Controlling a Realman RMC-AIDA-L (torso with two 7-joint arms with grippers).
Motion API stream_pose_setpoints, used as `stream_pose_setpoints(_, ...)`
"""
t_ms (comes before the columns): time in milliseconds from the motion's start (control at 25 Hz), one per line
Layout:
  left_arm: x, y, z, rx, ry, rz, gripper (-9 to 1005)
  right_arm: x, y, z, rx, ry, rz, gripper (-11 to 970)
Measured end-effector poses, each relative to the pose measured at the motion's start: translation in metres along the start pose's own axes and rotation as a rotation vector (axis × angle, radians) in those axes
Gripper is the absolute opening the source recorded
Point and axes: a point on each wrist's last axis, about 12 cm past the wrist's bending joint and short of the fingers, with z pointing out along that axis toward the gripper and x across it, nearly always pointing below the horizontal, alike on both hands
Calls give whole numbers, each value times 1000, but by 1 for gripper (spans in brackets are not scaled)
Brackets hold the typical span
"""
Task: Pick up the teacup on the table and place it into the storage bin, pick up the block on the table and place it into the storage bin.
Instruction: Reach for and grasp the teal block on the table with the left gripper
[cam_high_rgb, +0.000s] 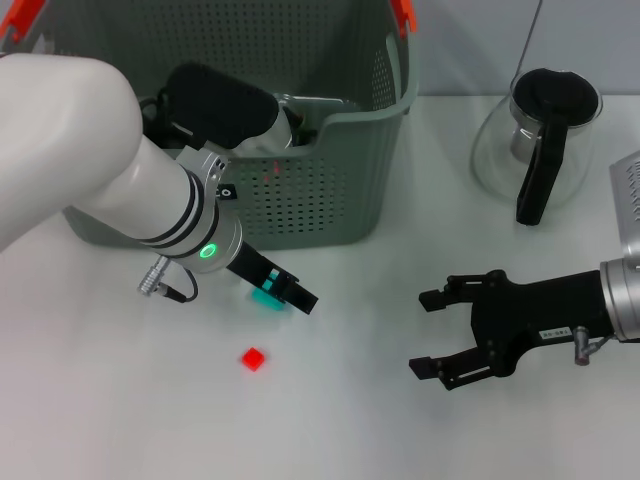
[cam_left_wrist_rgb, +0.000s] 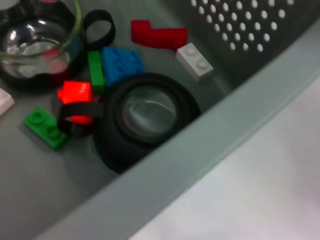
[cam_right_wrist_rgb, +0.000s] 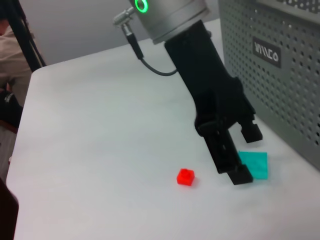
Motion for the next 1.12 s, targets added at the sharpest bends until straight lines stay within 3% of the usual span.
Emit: stream_pose_setpoints(1120,-5,4,12,-54,39,3,861,1,4,6,-13,-8,-14,942)
